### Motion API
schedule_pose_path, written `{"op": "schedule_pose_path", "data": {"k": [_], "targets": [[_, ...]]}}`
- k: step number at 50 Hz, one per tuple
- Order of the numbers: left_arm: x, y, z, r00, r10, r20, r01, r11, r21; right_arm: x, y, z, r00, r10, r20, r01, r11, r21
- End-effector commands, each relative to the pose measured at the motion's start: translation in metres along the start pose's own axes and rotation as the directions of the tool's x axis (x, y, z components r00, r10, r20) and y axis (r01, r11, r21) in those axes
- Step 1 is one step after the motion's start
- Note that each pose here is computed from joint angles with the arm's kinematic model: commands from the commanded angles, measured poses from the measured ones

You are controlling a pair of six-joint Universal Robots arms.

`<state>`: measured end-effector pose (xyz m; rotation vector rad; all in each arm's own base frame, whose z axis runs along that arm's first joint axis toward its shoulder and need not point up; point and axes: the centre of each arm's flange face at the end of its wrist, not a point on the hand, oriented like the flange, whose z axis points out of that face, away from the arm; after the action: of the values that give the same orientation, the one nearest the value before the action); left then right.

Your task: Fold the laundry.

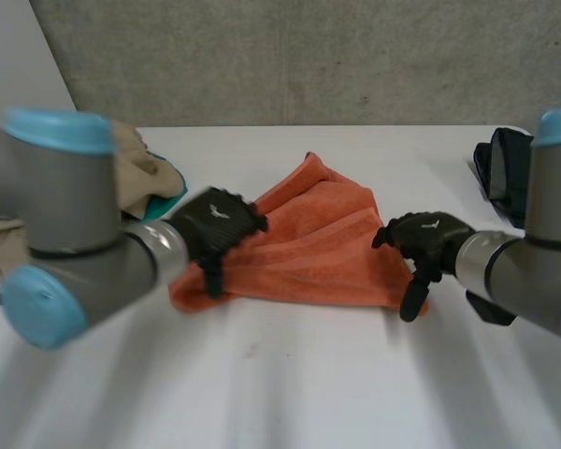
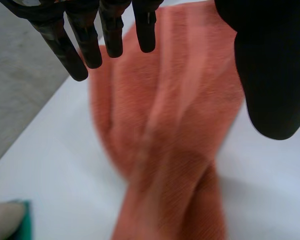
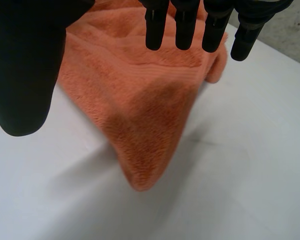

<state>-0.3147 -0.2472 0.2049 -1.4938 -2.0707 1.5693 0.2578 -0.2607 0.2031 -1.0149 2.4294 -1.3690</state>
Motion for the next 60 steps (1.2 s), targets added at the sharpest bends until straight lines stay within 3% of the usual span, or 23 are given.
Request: {"op": "schedule_pose_path", "data": {"k": [1,6,17,22,26,29,32,34,38,41,44,47,53,60], "targets": [[0.045,0.014,0.044,0.994,0.088,0.064,-0.087,0.996,-0.012,-0.013,0.021,0.018,0.999,-0.016,-0.043,0.018,0.999,0.042],[0.051,0.023,0.063,0.984,0.144,0.109,-0.14,0.989,-0.043,-0.02,0.031,0.026,0.998,-0.027,-0.063,0.031,0.998,0.062],[0.067,0.016,0.074,0.964,0.251,0.09,-0.25,0.968,-0.022,-0.022,0.044,0.052,0.985,-0.072,-0.154,0.091,0.989,0.119],[0.055,-0.021,0.047,0.963,0.206,0.174,-0.216,0.976,0.041,-0.001,0.034,0.051,0.961,-0.096,-0.26,0.136,0.981,0.139],[0.04,-0.069,0.004,0.969,0.069,0.236,-0.116,0.975,0.19,0.031,0.003,0.031,0.928,-0.071,-0.366,0.159,0.963,0.217],[0.025,-0.106,-0.033,0.962,-0.064,0.265,-0.03,0.942,0.335,0.063,-0.039,0.003,0.891,-0.013,-0.453,0.191,0.918,0.349],[0.01,-0.137,-0.066,0.945,-0.169,0.279,0.02,0.883,0.469,0.081,-0.087,-0.027,0.877,0.048,-0.478,0.238,0.821,0.519],[-0.001,-0.155,-0.087,0.93,-0.229,0.286,0.04,0.839,0.543,0.08,-0.12,-0.039,0.9,0.072,-0.43,0.245,0.732,0.635],[-0.015,-0.167,-0.106,0.901,-0.294,0.319,0.053,0.805,0.59,0.073,-0.162,-0.049,0.952,0.105,-0.289,0.171,0.601,0.78],[-0.024,-0.163,-0.106,0.875,-0.318,0.366,0.059,0.819,0.571,0.066,-0.175,-0.04,0.976,0.114,-0.188,0.092,0.566,0.819],[-0.038,-0.15,-0.099,0.838,-0.335,0.431,0.068,0.847,0.527,0.046,-0.18,-0.014,0.992,0.11,-0.064,-0.011,0.574,0.819],[-0.047,-0.127,-0.083,0.814,-0.327,0.48,0.09,0.887,0.452,0.021,-0.172,0.017,0.996,0.084,0.002,-0.054,0.615,0.787],[-0.049,-0.064,-0.044,0.825,-0.24,0.511,0.127,0.961,0.245,-0.026,-0.128,0.081,0.996,0.039,0.081,-0.084,0.732,0.676],[-0.061,-0.005,-0.02,0.839,-0.154,0.522,0.134,0.988,0.076,-0.046,-0.107,0.089,0.992,0.06,0.111,-0.114,0.807,0.58]]}}
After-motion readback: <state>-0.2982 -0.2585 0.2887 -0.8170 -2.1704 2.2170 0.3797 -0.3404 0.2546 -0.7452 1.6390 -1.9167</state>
